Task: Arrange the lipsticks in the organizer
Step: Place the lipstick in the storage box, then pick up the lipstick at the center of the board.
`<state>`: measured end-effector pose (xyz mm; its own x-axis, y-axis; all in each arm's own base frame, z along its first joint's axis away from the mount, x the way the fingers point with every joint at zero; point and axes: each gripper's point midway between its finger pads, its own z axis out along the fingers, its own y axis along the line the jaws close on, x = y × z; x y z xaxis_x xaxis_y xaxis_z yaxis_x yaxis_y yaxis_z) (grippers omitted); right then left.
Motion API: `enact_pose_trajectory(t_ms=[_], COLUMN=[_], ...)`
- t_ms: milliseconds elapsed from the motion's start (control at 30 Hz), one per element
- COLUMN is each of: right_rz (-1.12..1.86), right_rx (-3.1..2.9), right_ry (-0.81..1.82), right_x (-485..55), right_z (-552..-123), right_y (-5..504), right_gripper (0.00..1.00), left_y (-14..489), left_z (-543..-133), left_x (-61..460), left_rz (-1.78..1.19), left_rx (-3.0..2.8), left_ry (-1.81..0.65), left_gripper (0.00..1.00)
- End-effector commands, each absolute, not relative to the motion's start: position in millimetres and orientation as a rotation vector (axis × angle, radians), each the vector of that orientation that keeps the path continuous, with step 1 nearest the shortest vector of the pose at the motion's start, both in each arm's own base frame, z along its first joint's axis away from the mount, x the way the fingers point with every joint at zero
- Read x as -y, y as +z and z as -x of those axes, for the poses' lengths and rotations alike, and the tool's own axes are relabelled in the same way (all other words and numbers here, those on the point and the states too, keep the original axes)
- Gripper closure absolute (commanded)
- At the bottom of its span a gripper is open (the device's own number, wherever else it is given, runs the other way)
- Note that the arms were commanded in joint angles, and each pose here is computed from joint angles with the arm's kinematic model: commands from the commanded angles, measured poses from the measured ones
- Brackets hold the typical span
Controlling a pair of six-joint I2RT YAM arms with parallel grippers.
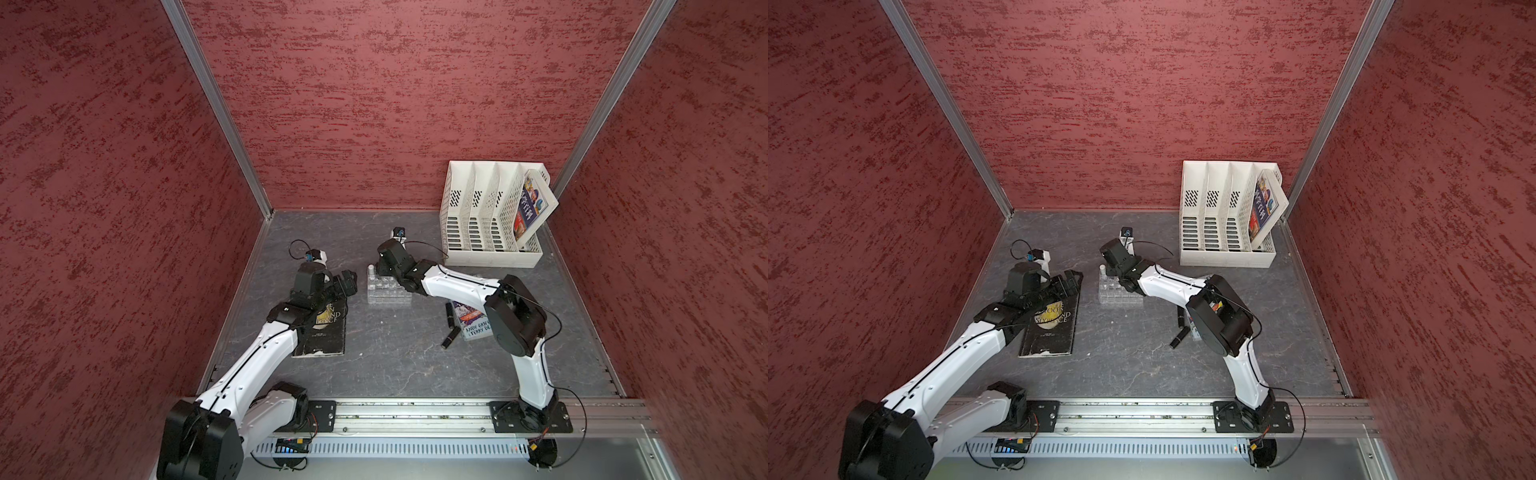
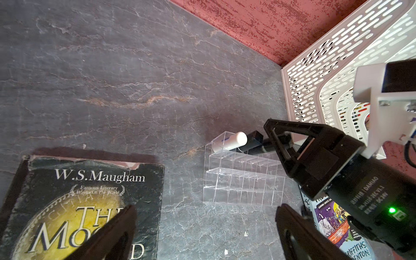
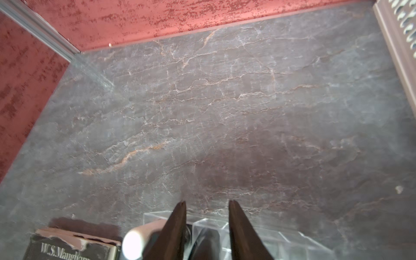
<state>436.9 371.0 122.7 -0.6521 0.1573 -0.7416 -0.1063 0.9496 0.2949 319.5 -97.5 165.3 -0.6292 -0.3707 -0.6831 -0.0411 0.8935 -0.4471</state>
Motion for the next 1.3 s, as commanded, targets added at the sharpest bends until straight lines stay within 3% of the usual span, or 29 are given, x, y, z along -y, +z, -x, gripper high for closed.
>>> enact_pose_trajectory(t_ms=[0, 200, 467, 600, 867, 1267], right_rz=[-0.035, -0.084, -0.387, -0.442, -0.500, -0.514], right_rx=[-2.248, -2.268, -2.374, -2.357, -2.321, -2.318], right_ry=[0.414, 0.481, 0.443, 0.350, 0.300, 0.301], right_x=[-372, -353, -202, -147, -106, -102], right_z=[-437, -424, -392, -370, -350, -341], right_y=[130, 155, 149, 157, 161, 152], right_gripper=[0.57, 0.51, 0.50, 0.50, 0.51, 0.52], left_y=[188, 205, 162, 132, 79, 32], left_z=[-323, -309, -228, -204, -177, -184], left_x=[98, 139, 296, 347, 390, 406], left_rz=[0.230, -0.028, -0.780, -0.978, -1.110, -1.168], left_rx=[-2.156, -2.149, -2.291, -2.405, -2.629, -2.784], left_ry=[-0.431, -0.372, -0.568, -0.576, -0.566, -0.337], left_gripper=[0.00, 0.08, 0.11, 0.13, 0.21, 0.31])
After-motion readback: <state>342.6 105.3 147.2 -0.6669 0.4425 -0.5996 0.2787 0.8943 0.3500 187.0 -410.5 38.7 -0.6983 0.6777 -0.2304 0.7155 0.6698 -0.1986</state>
